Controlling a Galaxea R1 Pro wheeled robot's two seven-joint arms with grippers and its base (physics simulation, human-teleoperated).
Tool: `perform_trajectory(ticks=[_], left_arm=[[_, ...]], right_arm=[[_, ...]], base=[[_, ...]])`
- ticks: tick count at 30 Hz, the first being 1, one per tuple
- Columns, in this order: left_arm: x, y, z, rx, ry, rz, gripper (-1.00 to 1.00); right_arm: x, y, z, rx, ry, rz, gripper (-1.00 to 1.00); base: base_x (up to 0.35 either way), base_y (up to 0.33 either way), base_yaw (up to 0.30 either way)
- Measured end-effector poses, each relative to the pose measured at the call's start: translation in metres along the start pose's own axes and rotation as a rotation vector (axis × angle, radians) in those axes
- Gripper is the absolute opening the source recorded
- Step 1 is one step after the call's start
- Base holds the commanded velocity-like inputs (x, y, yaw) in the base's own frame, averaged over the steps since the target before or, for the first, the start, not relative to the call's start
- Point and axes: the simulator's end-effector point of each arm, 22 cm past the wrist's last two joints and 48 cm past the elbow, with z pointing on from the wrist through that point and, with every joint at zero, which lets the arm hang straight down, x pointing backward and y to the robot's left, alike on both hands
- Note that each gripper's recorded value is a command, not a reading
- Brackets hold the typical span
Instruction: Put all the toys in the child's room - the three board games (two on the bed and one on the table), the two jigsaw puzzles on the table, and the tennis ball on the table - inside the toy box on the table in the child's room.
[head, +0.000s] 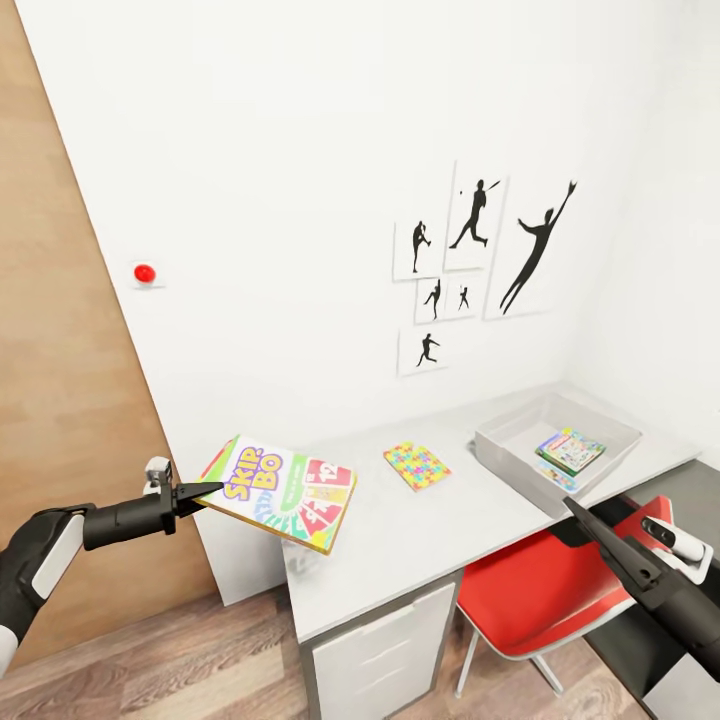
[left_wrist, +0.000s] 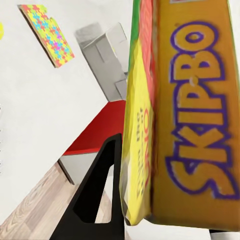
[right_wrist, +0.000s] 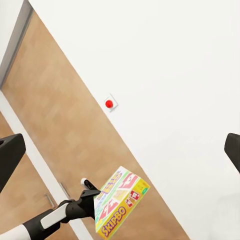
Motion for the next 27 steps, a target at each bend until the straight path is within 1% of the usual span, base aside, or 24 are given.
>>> perform_trajectory(ticks=[12, 18, 21, 27], left_arm=[[0.002, 0.008, 0.002, -0.003, 0.005, -0.016, -1.0], [0.004, 0.001, 0.003, 0.049, 0.01, -0.024, -1.0], [0.005, 0.0, 0.003, 0.063, 0.013, -0.026, -1.0], [0.008, 0.003, 0.005, 0.068, 0.018, -0.034, -1.0]], right_arm=[[0.004, -0.007, -0.001, 0.011, 0.011, 0.013, 1.0], [0.007, -0.011, -0.002, 0.02, 0.015, 0.019, 1.0], [0.008, -0.013, -0.002, 0.023, 0.017, 0.022, 1.0], [0.01, -0.016, -0.003, 0.03, 0.02, 0.027, 1.0]], base=[[0.0, 0.0, 0.0], [0.0, 0.0, 0.0], [0.0, 0.0, 0.0], [0.0, 0.0, 0.0]])
